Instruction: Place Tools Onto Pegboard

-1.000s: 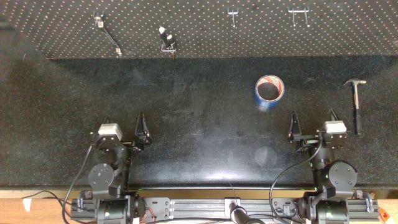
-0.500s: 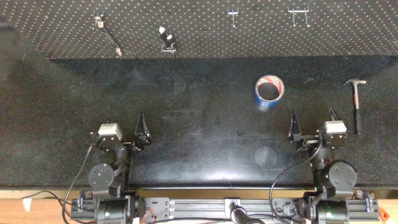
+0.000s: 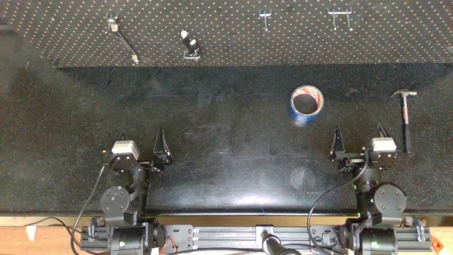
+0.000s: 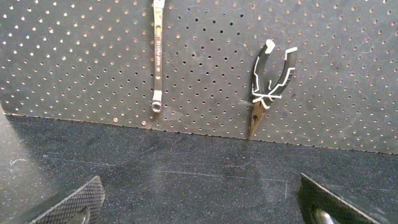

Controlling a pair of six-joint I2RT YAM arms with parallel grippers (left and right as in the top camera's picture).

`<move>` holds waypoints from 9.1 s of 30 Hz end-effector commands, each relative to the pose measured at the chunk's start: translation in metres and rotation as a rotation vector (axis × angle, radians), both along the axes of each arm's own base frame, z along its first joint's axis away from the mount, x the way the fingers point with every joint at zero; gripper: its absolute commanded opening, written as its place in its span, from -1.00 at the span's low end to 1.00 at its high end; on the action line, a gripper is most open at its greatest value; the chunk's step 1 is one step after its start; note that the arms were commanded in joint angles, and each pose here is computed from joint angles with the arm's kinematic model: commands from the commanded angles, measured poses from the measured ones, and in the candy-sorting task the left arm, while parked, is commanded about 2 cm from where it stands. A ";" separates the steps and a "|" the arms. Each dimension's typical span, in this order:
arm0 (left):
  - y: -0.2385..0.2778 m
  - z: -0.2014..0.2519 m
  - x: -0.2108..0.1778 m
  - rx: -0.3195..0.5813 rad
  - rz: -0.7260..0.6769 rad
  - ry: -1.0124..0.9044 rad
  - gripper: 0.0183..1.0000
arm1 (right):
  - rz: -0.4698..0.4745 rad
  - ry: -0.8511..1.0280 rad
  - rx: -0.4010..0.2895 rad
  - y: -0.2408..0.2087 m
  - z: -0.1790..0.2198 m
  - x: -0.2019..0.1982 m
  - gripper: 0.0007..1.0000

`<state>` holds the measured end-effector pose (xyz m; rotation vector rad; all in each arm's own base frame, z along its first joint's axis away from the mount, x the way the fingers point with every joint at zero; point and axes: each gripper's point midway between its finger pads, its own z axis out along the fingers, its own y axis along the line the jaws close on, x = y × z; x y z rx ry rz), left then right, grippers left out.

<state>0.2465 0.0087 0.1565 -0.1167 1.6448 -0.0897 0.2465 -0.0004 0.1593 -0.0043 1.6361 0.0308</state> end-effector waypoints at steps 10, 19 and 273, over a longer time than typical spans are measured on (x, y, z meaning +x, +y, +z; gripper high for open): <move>-0.003 0.000 -0.001 0.012 -0.014 -0.005 0.99 | 0.065 0.112 0.131 0.017 0.032 0.015 0.97; -0.003 0.000 -0.001 0.012 -0.014 -0.005 0.99 | 0.155 0.566 0.192 0.056 0.046 0.060 0.97; -0.003 0.000 -0.001 0.012 -0.014 -0.005 0.99 | 0.119 1.559 -0.108 -0.172 -0.137 0.008 0.92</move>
